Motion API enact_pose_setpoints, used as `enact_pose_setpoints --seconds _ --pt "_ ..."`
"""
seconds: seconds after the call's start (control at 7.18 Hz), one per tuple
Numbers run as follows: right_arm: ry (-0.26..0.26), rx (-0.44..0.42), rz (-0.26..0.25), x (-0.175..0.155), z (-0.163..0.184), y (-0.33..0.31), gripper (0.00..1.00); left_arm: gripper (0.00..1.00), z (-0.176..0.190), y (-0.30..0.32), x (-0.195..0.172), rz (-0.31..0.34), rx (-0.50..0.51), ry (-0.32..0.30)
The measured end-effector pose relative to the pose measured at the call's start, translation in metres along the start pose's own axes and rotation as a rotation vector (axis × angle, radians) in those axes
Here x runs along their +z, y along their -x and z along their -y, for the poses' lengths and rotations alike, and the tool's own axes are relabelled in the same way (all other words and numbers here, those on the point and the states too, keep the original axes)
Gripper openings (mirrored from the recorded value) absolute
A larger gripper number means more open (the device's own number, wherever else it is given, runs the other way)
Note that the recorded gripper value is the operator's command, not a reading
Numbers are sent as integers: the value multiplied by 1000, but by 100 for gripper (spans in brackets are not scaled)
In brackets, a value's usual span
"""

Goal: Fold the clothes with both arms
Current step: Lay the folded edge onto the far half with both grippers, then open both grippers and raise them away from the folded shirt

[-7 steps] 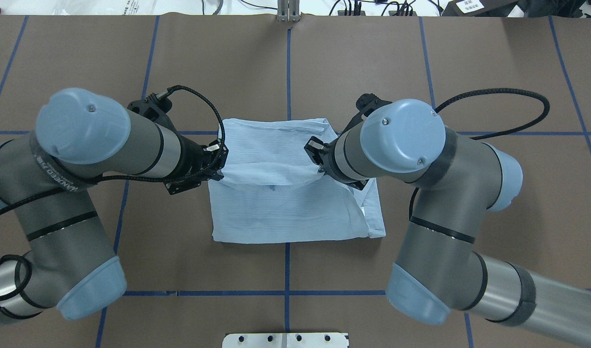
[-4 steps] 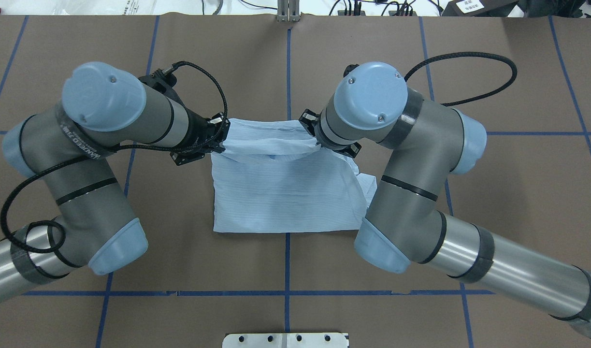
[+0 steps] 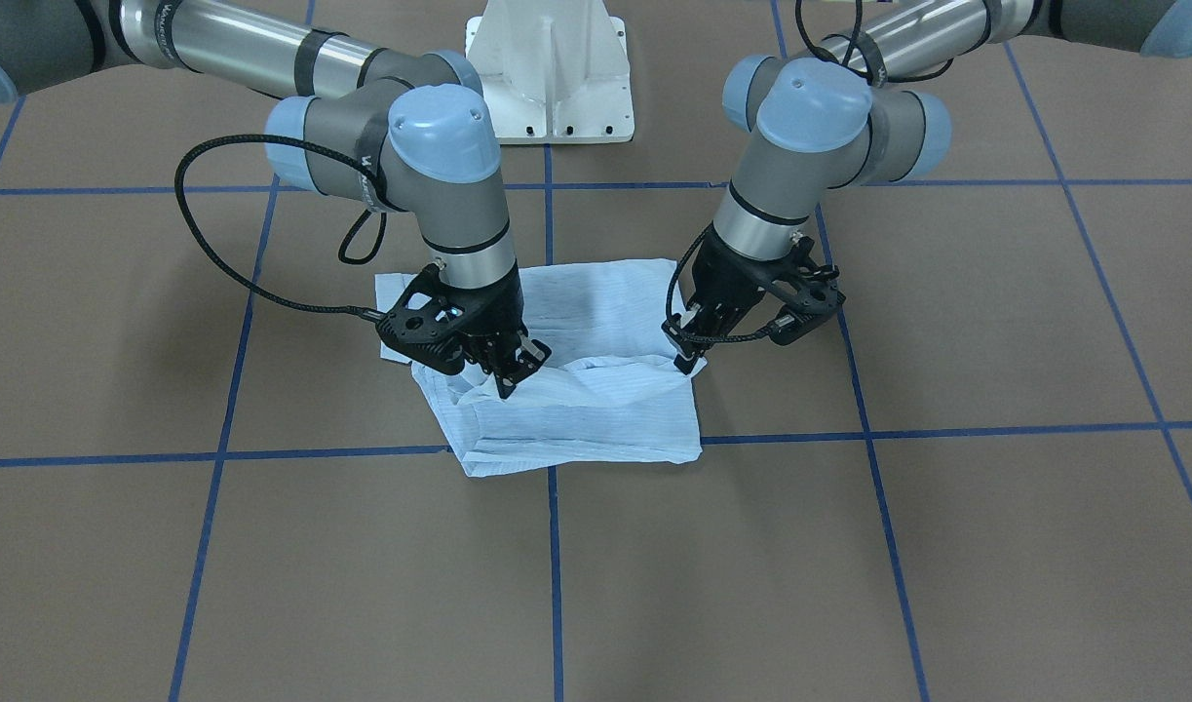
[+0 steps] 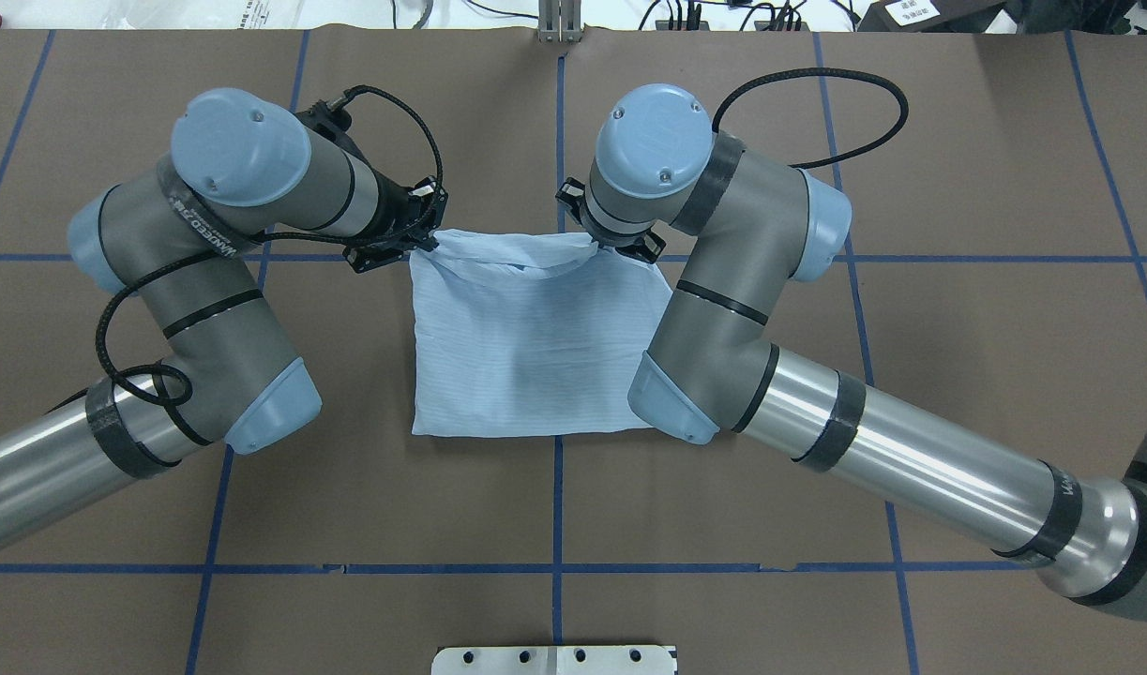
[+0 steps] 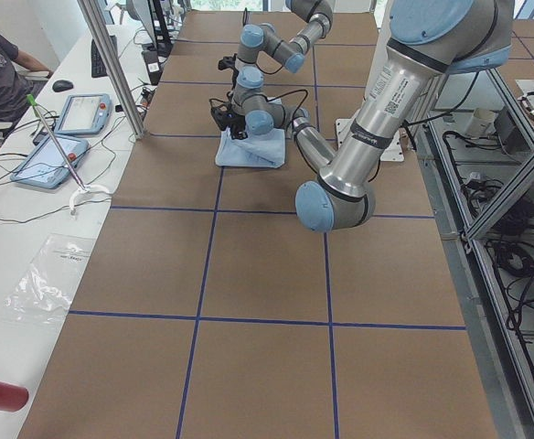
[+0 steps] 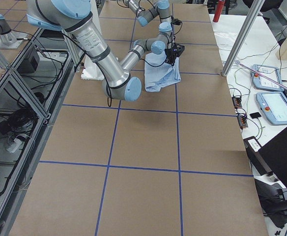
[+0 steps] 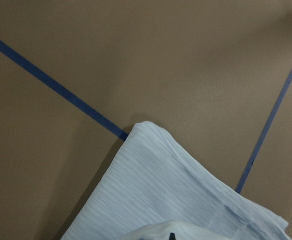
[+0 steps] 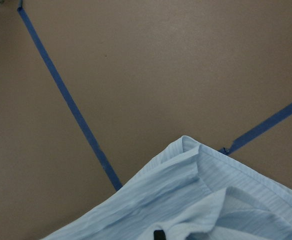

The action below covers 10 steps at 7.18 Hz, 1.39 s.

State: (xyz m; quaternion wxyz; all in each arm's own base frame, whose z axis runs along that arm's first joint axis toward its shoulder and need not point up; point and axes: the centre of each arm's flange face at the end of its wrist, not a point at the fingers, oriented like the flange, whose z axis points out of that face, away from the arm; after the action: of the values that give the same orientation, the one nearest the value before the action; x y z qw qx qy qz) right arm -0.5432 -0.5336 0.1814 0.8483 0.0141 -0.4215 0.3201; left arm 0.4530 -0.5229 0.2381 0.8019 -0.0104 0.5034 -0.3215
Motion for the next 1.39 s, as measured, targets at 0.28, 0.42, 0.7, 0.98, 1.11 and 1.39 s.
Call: enact_pose_setpoints --seconds 0.28,0.42,0.7,0.98,1.11,1.39 --pt "0 0 -23 19 2 14 0 0 10 1 12 -5 2 -6" --pt "2 2 -25 26 4 16 9 0 11 1 14 -5 2 -6" --pt "11 11 -34 34 13 15 100 100 12 3 16 -3 -3 -8" --pt "31 12 -42 34 28 14 100 100 13 4 17 0 -6 -11" --pt "51 15 -43 29 42 15 100 100 14 5 18 4 -6 -13" --pt "70 8 -39 23 54 15 100 100 19 7 18 9 -2 -20"
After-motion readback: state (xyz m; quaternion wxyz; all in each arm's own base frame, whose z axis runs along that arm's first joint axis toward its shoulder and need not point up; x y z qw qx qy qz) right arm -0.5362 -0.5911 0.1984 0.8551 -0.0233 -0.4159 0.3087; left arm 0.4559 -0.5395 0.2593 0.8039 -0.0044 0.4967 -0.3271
